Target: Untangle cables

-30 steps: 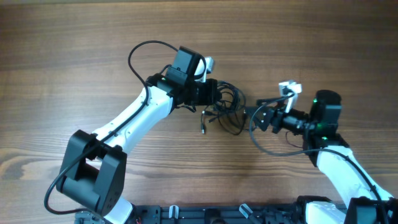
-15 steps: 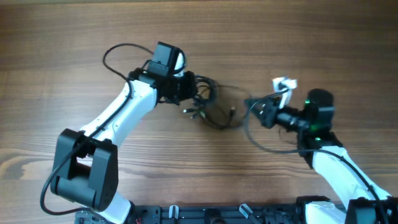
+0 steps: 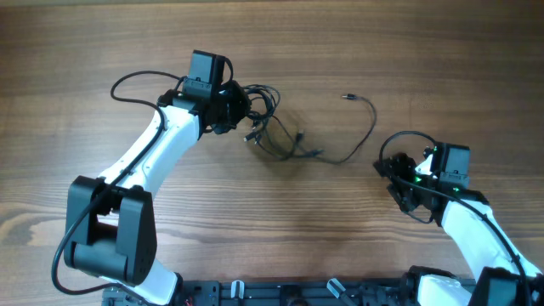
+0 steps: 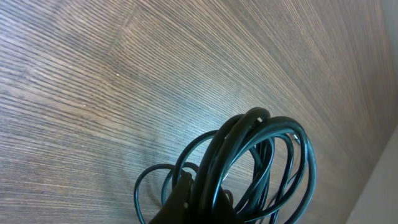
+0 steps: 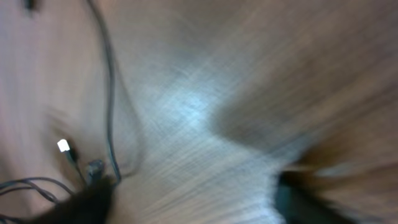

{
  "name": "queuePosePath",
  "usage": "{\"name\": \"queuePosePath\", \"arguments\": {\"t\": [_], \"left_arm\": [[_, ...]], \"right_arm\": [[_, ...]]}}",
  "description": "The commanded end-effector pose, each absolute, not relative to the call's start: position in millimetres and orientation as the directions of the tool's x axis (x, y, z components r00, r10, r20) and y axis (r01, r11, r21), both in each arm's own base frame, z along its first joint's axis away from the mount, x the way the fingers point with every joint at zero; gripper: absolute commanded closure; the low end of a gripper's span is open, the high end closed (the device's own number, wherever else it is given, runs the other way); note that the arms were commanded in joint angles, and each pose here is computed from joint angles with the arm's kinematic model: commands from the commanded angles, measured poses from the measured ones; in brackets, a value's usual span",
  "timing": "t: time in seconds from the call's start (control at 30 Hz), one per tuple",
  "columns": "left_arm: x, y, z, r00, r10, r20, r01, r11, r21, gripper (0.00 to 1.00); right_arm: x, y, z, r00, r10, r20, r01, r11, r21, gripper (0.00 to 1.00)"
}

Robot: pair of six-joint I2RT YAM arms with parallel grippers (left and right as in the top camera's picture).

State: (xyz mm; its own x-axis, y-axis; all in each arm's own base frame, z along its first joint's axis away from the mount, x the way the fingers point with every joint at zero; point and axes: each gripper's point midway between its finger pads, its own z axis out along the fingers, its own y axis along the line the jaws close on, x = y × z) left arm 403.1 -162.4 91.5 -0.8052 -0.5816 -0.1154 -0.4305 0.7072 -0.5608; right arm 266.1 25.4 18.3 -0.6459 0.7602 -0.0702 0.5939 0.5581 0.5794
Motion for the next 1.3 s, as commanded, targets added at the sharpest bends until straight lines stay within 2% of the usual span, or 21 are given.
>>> {"name": "queuePosePath", "arguments": {"t": [0.0,0.03,0.1,0.2,0.27,0.33,0.43,0.6,0.77,0.8,0.87,0.9,0.93,0.97,1.0,1.17,1.23,1.27], "left_arm": [[402,-169,91,-0.832,-0.544,-0.109,-0.392,0.715,-0.578,0.96],[399,-179,95,-0.869,-0.483,-0.112,-0.324,0.724,-0.608,0.96],[391,-203,107,-0.934,-0.329,-0.141,-0.152,0.723,-0.674,0.96],[382,-227,122,-0.961,-0.254,-0.112,-0.083,0.648,-0.758,0.96],[377,-247,143,-0.976,-0.190,-0.108,-0.015,0.552,-0.834,0.96],[377,-254,151,-0.974,-0.222,-0.042,-0.077,0.502,-0.861,0.96],[370,-261,155,-0.977,-0.215,0.018,-0.120,0.471,-0.874,0.96],[354,-281,158,-0.974,-0.193,0.115,-0.191,0.441,-0.877,0.96],[341,-298,158,-0.956,-0.199,0.217,-0.284,0.429,-0.858,0.96],[338,-302,159,-0.954,-0.197,0.227,-0.292,0.426,-0.856,0.96],[337,-305,161,-0.950,-0.194,0.243,-0.304,0.417,-0.856,0.96],[335,-306,164,-0.946,-0.186,0.264,-0.319,0.404,-0.857,0.96],[334,-306,168,-0.949,-0.165,0.269,-0.313,0.387,-0.867,0.96],[335,-303,171,-0.949,-0.154,0.275,-0.314,0.374,-0.873,0.96],[337,-299,173,-0.947,-0.151,0.282,-0.319,0.363,-0.876,0.96],[367,-251,182,-0.929,-0.216,0.302,-0.355,0.285,-0.890,0.94],[374,-239,182,-0.924,-0.241,0.296,-0.357,0.275,-0.893,0.74],[376,-236,182,-0.930,-0.243,0.277,-0.341,0.278,-0.898,0.56]], "right_arm": [[278,45,35,-0.770,0.612,-0.177,0.363,0.650,0.667,0.00],[286,66,57,-0.823,0.510,-0.251,0.168,0.639,0.750,0.00],[289,100,108,-0.833,0.335,-0.441,-0.223,0.526,0.821,0.00],[287,115,144,-0.777,0.259,-0.573,-0.446,0.417,0.792,0.00],[286,121,147,-0.754,0.230,-0.615,-0.495,0.416,0.762,0.00],[284,133,148,-0.731,0.182,-0.658,-0.551,0.412,0.725,0.00],[286,152,141,-0.718,0.141,-0.682,-0.563,0.459,0.687,0.00],[298,175,147,-0.636,0.115,-0.763,-0.614,0.524,0.591,0.00],[320,169,136,-0.610,0.161,-0.776,-0.507,0.673,0.538,0.01],[326,163,132,-0.622,0.203,-0.756,-0.441,0.707,0.552,0.08],[333,152,124,-0.634,0.259,-0.728,-0.343,0.750,0.565,0.35],[336,144,118,-0.639,0.284,-0.715,-0.285,0.776,0.563,0.61],[337,140,113,-0.645,0.293,-0.706,-0.254,0.789,0.559,0.83],[336,139,111,-0.652,0.292,-0.700,-0.248,0.791,0.560,0.92],[334,140,109,-0.663,0.288,-0.691,-0.246,0.789,0.564,0.95],[322,143,96,-0.721,0.268,-0.639,-0.228,0.779,0.584,0.96],[322,143,96,-0.719,0.268,-0.641,-0.230,0.779,0.584,0.96],[323,144,97,-0.718,0.270,-0.642,-0.231,0.778,0.585,0.96]]}}
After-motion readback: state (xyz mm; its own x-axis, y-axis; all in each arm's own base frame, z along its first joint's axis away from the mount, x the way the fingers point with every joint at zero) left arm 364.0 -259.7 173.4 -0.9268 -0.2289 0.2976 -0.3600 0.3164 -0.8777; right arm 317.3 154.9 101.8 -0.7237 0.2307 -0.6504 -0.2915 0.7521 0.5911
